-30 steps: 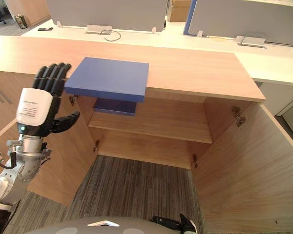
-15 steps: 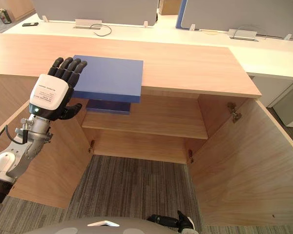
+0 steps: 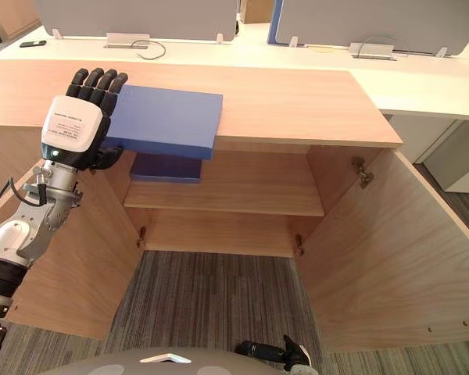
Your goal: Walk over to the cabinet, pick up the folder, carry it to the office cabinet, place the folder inside the office cabinet, then close the office cabinet door
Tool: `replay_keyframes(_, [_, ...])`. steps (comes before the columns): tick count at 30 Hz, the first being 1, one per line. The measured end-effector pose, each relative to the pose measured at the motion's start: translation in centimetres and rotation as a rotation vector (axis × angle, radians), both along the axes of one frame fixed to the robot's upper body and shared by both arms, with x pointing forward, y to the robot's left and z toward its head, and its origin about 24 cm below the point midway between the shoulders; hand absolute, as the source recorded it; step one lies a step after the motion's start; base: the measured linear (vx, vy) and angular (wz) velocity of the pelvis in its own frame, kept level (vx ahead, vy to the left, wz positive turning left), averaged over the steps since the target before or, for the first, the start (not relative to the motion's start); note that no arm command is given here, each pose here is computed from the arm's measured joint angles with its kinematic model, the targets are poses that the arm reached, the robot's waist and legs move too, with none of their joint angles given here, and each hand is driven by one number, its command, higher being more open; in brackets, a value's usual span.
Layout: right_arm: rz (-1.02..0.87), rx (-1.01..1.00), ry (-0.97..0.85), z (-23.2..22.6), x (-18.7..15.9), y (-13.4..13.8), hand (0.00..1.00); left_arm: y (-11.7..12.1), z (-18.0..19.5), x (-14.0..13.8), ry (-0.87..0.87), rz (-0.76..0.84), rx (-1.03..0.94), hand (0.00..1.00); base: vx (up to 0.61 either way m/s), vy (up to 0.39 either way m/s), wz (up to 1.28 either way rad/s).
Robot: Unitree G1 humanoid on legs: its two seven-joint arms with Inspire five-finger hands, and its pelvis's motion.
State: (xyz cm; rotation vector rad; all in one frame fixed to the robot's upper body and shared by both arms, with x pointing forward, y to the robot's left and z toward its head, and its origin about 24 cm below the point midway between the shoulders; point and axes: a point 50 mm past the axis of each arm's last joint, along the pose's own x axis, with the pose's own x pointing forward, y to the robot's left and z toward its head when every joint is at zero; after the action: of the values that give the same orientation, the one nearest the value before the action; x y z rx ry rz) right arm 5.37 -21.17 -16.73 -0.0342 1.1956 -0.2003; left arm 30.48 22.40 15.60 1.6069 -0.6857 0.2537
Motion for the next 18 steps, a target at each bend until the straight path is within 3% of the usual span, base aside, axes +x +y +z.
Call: replay_keyframes(18, [-0.001, 0.003, -0.008, 0.0, 0.3, 0.1, 1.0, 0.1, -1.5, 0.8, 0.094, 0.023, -0.02, 1.0, -0.02, -0.011, -0.03])
